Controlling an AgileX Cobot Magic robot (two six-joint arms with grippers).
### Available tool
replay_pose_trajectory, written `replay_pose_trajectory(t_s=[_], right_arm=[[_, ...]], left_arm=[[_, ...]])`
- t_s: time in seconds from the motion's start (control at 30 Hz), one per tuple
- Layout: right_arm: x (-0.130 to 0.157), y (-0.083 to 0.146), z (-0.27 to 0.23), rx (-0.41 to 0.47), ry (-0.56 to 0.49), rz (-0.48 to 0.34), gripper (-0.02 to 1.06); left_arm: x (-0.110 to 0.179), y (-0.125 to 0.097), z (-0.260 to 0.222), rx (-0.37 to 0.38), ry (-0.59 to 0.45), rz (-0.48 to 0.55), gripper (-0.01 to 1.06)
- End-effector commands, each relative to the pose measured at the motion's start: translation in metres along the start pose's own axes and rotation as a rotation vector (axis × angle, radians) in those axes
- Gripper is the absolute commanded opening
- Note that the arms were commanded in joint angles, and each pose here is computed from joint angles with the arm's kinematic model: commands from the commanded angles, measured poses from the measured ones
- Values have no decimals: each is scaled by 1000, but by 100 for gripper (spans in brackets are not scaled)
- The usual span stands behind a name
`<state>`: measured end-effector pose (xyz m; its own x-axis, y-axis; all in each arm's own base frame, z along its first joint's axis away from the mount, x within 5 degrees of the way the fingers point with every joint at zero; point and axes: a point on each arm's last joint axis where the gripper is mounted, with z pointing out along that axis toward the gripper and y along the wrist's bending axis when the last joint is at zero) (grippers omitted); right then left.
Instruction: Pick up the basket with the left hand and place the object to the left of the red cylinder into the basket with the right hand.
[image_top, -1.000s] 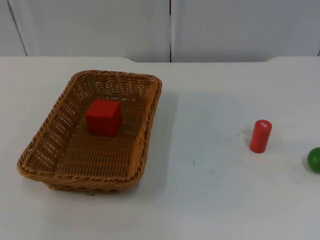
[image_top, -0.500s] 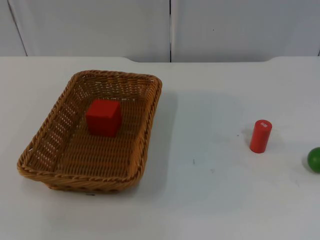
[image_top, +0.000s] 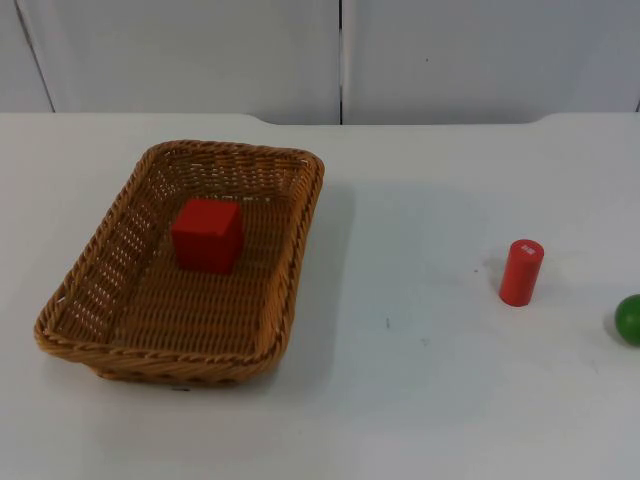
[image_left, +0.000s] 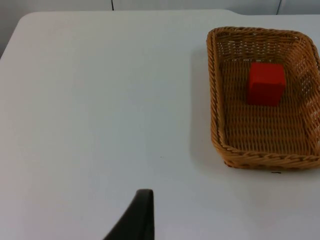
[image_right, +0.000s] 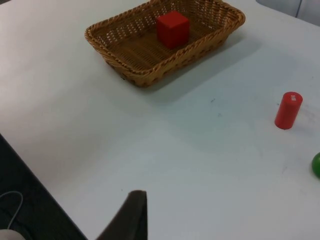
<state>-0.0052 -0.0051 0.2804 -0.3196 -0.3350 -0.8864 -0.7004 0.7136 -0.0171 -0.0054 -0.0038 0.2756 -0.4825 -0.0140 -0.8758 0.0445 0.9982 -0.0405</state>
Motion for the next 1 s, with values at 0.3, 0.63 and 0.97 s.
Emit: replay_pose_trajectory(t_s=[0.3, 0.63, 0.97], right_arm=[[0, 0, 0, 3, -5, 3, 105], [0, 1, 0, 2, -5, 8, 105], [0, 1, 0, 2, -5, 8, 105]], left_arm=[[0, 0, 1, 9, -11, -1, 100], [0, 0, 1, 9, -11, -1, 100], [0, 0, 1, -1, -11, -7, 100]])
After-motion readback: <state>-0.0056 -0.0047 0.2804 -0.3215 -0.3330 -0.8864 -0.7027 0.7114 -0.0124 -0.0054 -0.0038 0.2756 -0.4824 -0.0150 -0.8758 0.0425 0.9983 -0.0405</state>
